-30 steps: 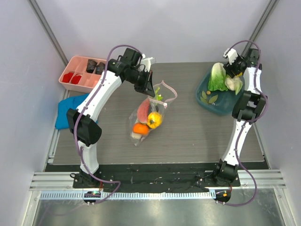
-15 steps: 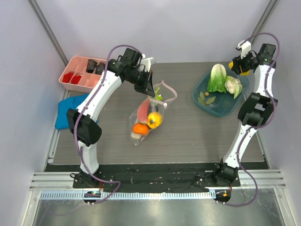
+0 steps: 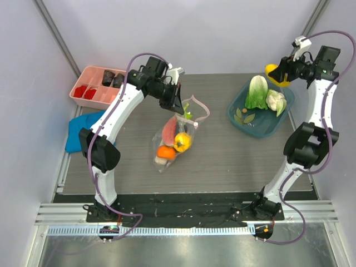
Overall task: Place the food in the zip-top bag and seal the zipper
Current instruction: Place the fake fruit in the zipper food storage bag.
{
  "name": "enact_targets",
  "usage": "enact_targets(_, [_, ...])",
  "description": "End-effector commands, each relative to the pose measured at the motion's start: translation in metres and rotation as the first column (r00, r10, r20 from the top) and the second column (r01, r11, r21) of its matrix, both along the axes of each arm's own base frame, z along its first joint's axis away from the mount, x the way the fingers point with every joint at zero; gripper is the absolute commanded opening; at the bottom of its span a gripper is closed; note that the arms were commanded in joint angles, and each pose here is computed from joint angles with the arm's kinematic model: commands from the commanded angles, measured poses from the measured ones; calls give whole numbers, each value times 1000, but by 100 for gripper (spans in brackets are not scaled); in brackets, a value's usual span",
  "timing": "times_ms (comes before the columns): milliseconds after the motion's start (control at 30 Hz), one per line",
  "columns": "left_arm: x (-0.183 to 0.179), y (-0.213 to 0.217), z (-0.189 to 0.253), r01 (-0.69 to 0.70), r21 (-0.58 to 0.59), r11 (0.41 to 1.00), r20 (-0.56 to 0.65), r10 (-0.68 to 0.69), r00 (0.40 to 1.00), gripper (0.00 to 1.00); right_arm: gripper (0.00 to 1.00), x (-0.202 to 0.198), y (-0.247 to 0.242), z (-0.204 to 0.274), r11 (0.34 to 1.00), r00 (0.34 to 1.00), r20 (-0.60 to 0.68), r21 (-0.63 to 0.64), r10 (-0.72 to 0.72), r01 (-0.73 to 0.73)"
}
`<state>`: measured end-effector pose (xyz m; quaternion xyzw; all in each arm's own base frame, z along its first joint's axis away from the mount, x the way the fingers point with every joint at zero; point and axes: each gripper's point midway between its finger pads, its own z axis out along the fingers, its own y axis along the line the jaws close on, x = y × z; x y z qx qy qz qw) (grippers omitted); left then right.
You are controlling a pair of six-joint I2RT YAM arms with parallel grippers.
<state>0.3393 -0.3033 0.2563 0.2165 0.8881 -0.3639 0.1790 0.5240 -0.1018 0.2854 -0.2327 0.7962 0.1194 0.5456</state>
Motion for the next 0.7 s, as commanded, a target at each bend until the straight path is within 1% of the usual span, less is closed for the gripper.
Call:
enact_targets(0, [-5,-5,29,18,-87,996,39,-14,999,0,16,-51,80,99,955,987,127,266,97,-128])
enact_targets(33, [-5,-5,32,22,-96,995,46,-18,999,0,16,-57,89,108,940,986,138,313,96,-135])
enact_targets(67, [-7,-6,31,17,-100,995,37,-14,999,0,16,-66,101,95,871,997,23,485,75,-76])
enact_targets(100, [-7,-6,32,19,-106,994,38,-15,999,0,16,-74,115,127,862,987,138,487,85,-143])
enact_targets(133, [-7,-7,38,22,-121,992,58,-15,998,0,16,-79,125,132,824,988,129,548,86,-143])
enact_targets(167, [-8,-7,37,19,-125,992,50,-13,999,0,16,-83,134,117,783,993,79,610,91,-120])
enact_targets(200, [-8,-7,38,18,-130,991,52,-11,999,0,15,-85,142,130,720,996,69,687,64,-94])
enact_targets(233, [-8,-8,41,18,-137,990,61,-10,998,0,15,-93,160,135,691,995,67,715,81,-104])
enact_targets(267, [-9,-8,42,16,-142,990,56,-8,998,0,13,-94,167,126,660,997,27,748,78,-72])
enact_targets(300, [-9,-9,45,17,-146,989,62,-8,998,0,12,-92,170,131,595,999,-6,803,37,-17])
enact_targets(333, [-9,-9,46,16,-151,988,62,-7,998,0,12,-98,187,137,562,999,-6,827,53,-25])
enact_targets(367, [-9,-9,48,13,-155,988,67,-3,998,0,11,-97,192,125,515,998,-55,857,41,26])
enact_targets(400, [-10,-9,49,9,-162,987,63,1,998,0,11,-99,200,127,480,998,-55,877,38,30])
enact_targets(433, [-10,-9,50,7,-164,986,62,4,998,0,11,-95,200,130,423,997,-75,903,-17,75])
enact_targets(467, [-11,-10,50,8,-169,986,62,3,998,0,12,-102,221,127,411,997,-81,909,2,73])
enact_targets(500, [-11,-10,50,4,-173,985,56,5,998,0,13,-102,229,128,402,997,-77,913,-8,74])
enact_targets(533, [-11,-10,49,-1,-172,985,50,10,999,0,13,-98,234,127,382,996,-81,920,-47,93])
enact_targets(567, [-12,-10,49,-3,-173,985,45,11,999,0,15,-102,257,122,378,995,-95,921,-12,93])
enact_targets(633, [-12,-9,51,-15,-181,983,38,22,999,0,16,-103,271,119,357,993,-120,927,-14,117])
enact_targets(667, [-12,-7,49,-24,-182,983,29,30,999,0,17,-99,271,116,329,988,-142,932,-57,153])
